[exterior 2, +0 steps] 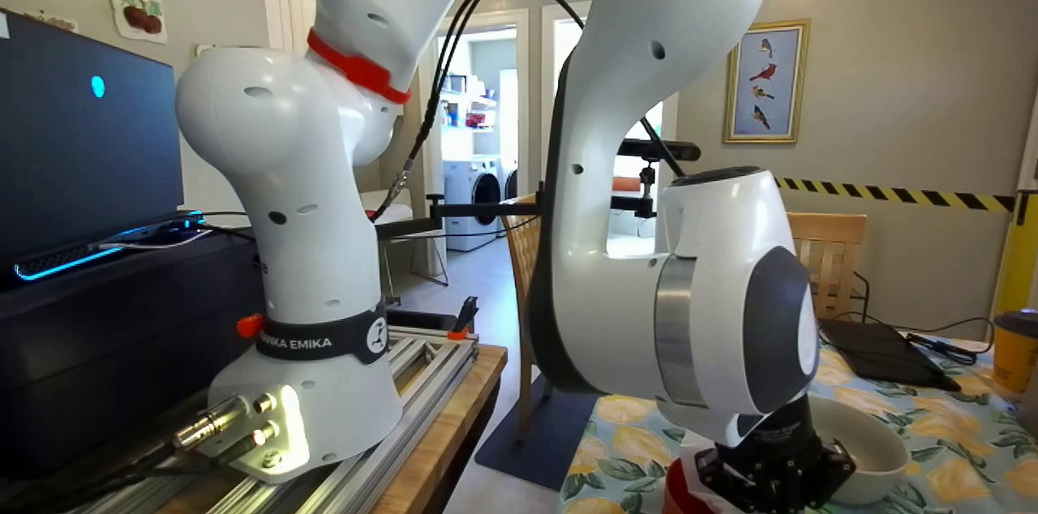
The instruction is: Shift the orange bowl to the left, then wipe it with a tissue
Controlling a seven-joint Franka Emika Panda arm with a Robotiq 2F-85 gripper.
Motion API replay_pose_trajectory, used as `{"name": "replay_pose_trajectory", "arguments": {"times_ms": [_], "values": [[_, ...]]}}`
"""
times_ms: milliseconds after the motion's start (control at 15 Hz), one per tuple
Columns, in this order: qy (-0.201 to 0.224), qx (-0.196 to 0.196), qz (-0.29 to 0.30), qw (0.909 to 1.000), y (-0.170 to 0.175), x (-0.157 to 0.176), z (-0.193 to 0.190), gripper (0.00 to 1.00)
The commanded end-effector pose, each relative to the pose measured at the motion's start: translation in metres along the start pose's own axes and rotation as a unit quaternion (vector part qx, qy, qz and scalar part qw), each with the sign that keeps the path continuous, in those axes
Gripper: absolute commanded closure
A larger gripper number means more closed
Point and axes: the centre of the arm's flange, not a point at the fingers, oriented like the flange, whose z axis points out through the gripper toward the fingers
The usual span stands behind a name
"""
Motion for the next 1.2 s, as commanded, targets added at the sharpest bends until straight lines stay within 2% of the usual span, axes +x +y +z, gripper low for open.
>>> {"name": "replay_pose_trajectory", "arguments": {"times_ms": [0, 333, 467, 733, 933, 1133], "values": [[-0.02, -0.001, -0.008, 0.9998, -0.007, -0.014, -0.002, 0.99], [-0.042, -0.05, -0.046, 0.9968, 0.025, -0.029, -0.005, 0.99], [-0.034, -0.063, -0.053, 0.996, 0.038, -0.03, -0.007, 0.99], [0.002, -0.033, -0.016, 0.9993, 0.04, -0.014, -0.017, 0.99], [0.015, -0.005, -0.001, 0.9999, 0.025, -0.005, -0.025, 0.99], [0.007, 0.008, 0.0, 0.9999, 0.007, -0.006, -0.027, 0.99]]}}
